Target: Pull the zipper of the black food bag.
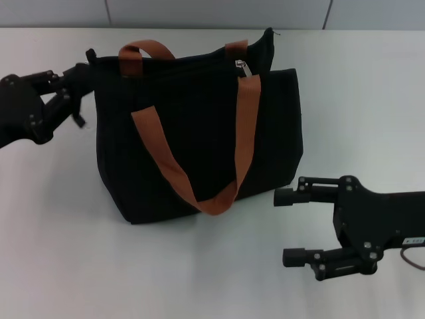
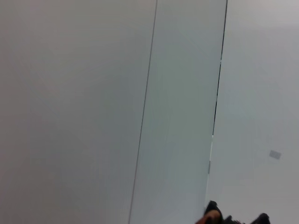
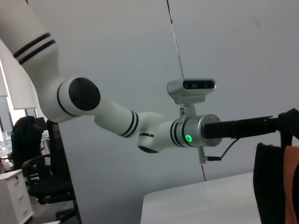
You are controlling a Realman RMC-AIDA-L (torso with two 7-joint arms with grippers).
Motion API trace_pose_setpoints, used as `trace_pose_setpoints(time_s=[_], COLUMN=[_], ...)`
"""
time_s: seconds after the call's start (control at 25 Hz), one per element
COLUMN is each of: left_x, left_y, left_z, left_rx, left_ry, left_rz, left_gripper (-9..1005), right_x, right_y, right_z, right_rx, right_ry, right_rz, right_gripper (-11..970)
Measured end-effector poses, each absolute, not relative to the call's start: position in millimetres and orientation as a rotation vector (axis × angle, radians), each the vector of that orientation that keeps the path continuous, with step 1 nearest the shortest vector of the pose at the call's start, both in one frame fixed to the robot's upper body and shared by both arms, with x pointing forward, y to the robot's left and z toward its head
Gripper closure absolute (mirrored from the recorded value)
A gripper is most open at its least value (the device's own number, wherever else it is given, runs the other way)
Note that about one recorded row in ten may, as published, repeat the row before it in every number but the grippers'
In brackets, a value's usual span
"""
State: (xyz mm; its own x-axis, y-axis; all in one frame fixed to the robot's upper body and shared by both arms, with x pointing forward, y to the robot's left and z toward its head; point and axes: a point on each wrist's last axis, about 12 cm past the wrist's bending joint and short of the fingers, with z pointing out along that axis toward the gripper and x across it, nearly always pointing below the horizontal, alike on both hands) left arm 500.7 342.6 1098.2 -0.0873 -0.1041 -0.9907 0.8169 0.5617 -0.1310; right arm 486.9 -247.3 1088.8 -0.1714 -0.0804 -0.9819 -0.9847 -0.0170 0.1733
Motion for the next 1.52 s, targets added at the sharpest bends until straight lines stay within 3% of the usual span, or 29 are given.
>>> trace_pose_setpoints(time_s=[0.16,0.6,0.72,0.92,1.24,1.36,1.52], left_x=[497.0,487.7,487.1,481.6,477.6,472.3,472.4], left_y=[347.8,382.4,375.3,340.0,322.7,306.4,287.4], left_z=[1100.2,1142.3,1138.5,1119.2,1110.5,1105.2,1097.2], left_rx=[0.684,0.828,0.855,0.985,1.03,1.005,1.09], left_ry=[1.515,1.642,1.624,1.492,1.402,1.236,1.245], left_rz=[-0.909,-1.095,-1.108,-1.1,-1.072,-1.027,-1.144], left_gripper=[914,503,298,182,182,182,181], right_x=[485.4,488.5,490.2,493.3,502.5,504.5,505.0], right_y=[-245.7,-244.1,-240.9,-235.4,-227.0,-225.7,-225.3], right_z=[1081.2,1064.0,1060.8,1056.9,1052.1,1051.7,1051.8], right_rx=[-1.195,-1.133,-1.138,-1.136,-1.135,-1.141,-1.146], right_ry=[1.386,1.402,1.411,1.426,1.472,1.478,1.479], right_rz=[1.285,1.143,1.13,1.119,1.089,1.082,1.081], right_gripper=[167,168,168,169,170,170,170])
